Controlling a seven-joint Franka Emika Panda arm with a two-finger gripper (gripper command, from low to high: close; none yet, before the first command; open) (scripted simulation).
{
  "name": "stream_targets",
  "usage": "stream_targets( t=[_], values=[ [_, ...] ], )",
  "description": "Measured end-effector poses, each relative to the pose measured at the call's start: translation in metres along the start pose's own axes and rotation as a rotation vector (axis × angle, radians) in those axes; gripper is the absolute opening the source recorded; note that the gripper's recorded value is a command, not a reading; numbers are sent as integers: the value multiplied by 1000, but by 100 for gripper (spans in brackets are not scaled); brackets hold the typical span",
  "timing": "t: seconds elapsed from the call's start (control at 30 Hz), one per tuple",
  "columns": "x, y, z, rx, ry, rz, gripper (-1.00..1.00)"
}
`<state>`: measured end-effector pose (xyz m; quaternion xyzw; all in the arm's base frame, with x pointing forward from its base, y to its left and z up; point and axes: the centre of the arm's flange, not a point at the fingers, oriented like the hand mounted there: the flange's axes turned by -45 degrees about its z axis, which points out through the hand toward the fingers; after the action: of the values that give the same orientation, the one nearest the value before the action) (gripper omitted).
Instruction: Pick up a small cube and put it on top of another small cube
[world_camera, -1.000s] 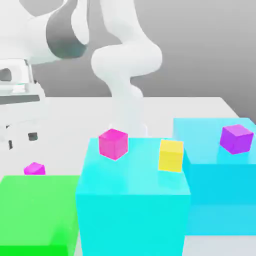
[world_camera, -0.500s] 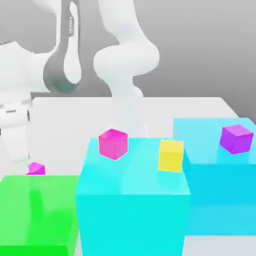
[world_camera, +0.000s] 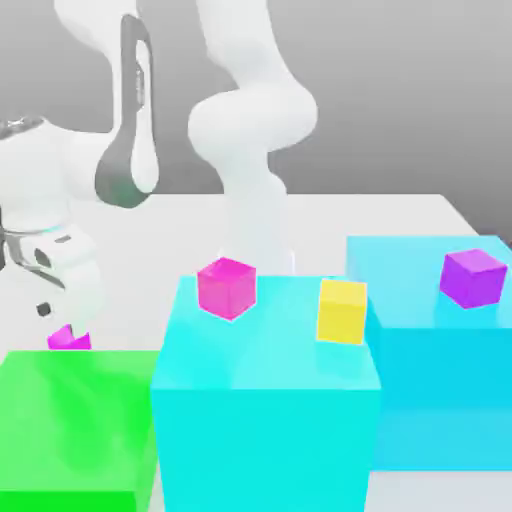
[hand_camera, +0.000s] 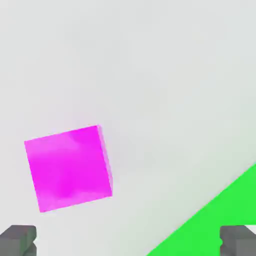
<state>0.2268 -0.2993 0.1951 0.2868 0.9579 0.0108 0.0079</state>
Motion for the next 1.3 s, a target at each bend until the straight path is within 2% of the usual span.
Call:
stream_targets(
  t=[0.13, 0.4, 0.63, 0.67, 0.9, 1.3],
  values=[
    [10, -12, 5, 22, 3, -102, 0],
    [3, -15, 29, 20, -14, -108, 0],
    [11, -15, 67, 23, 5, -112, 0],
    [12, -15, 70, 23, 8, -112, -100],
    [12, -15, 70, 24, 8, -112, -100],
    [5, -14, 15, 22, -9, -110, -100]
  ],
)
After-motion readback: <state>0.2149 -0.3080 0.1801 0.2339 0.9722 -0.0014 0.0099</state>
